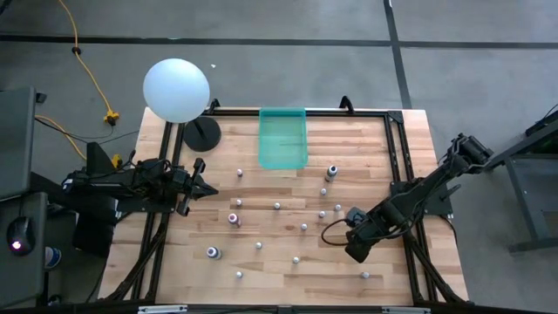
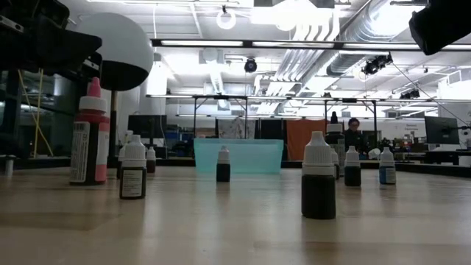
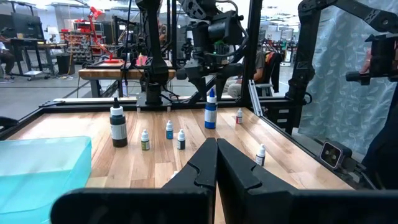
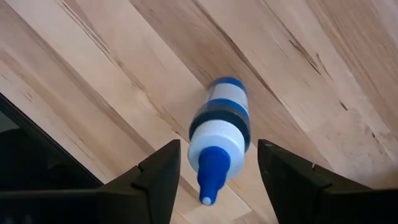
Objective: Pick & Place food coloring
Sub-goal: Put the large blue food coloring bottle into the light blue bin
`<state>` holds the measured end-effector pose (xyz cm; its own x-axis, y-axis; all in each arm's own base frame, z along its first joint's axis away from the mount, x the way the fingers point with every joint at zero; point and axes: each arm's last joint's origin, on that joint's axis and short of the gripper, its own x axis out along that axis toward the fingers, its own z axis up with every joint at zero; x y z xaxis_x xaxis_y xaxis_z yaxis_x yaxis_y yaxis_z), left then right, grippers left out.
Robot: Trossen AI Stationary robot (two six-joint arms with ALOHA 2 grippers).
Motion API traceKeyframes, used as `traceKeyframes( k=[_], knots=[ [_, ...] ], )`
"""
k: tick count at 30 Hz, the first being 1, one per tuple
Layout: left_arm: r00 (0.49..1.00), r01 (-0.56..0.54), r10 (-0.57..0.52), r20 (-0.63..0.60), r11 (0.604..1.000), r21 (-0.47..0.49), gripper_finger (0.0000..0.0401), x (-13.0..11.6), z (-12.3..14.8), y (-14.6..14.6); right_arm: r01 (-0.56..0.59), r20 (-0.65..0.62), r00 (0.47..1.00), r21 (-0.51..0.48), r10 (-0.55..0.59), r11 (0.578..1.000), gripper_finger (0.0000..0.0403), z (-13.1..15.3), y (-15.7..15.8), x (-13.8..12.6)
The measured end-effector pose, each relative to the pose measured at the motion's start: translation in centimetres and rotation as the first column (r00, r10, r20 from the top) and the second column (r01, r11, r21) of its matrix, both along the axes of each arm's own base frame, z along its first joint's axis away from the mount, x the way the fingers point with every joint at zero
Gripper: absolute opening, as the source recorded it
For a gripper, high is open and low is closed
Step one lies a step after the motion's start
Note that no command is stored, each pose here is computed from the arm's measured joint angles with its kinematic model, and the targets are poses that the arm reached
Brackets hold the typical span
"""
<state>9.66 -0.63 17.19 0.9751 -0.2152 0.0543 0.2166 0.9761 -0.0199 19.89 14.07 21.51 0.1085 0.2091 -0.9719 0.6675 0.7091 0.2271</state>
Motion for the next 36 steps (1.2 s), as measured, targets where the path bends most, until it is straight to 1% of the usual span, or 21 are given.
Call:
traceKeyframes(
  k=[6,14,22,29,32,36],
  knots=[
    [1.0,0.0,0.0,0.0,1.0,0.0,0.0001,0.0,0.0,0.0,-0.001,-0.002,1.0,0.006,0.001,1.0,0.0166,0.0,0.0,0.0],
    [1.0,0.0,0.0,0.0,1.0,0.0,0.0001,0.0,0.0,0.0,-0.005,-0.011,1.0,0.019,0.005,1.0,0.011,0.0,0.1,0.0],
    [1.0,0.0,0.0,0.0,1.0,0.0,0.0001,0.0,0.0,0.0,-0.005,0.013,1.0,0.033,0.005,0.999,0.011,0.5,0.2,0.1],
    [1.0,0.0,0.0,0.0,1.0,0.0,0.0001,0.0,0.0,0.0,-0.028,0.096,0.995,0.05,0.023,0.998,0.0109,3.4,-0.2,0.4],
    [1.0,0.0,0.0,0.0,1.0,0.0,0.0001,0.0,0.0,0.0,-0.06,0.15,0.987,0.061,0.05,0.996,0.0109,5.4,-0.6,0.6],
    [1.0,0.0,0.0,0.0,1.0,0.0,0.0001,0.0,0.0,0.0,-0.093,0.247,0.965,0.027,0.083,0.995,0.0109,8.8,-1.6,1.1]
  ],
)
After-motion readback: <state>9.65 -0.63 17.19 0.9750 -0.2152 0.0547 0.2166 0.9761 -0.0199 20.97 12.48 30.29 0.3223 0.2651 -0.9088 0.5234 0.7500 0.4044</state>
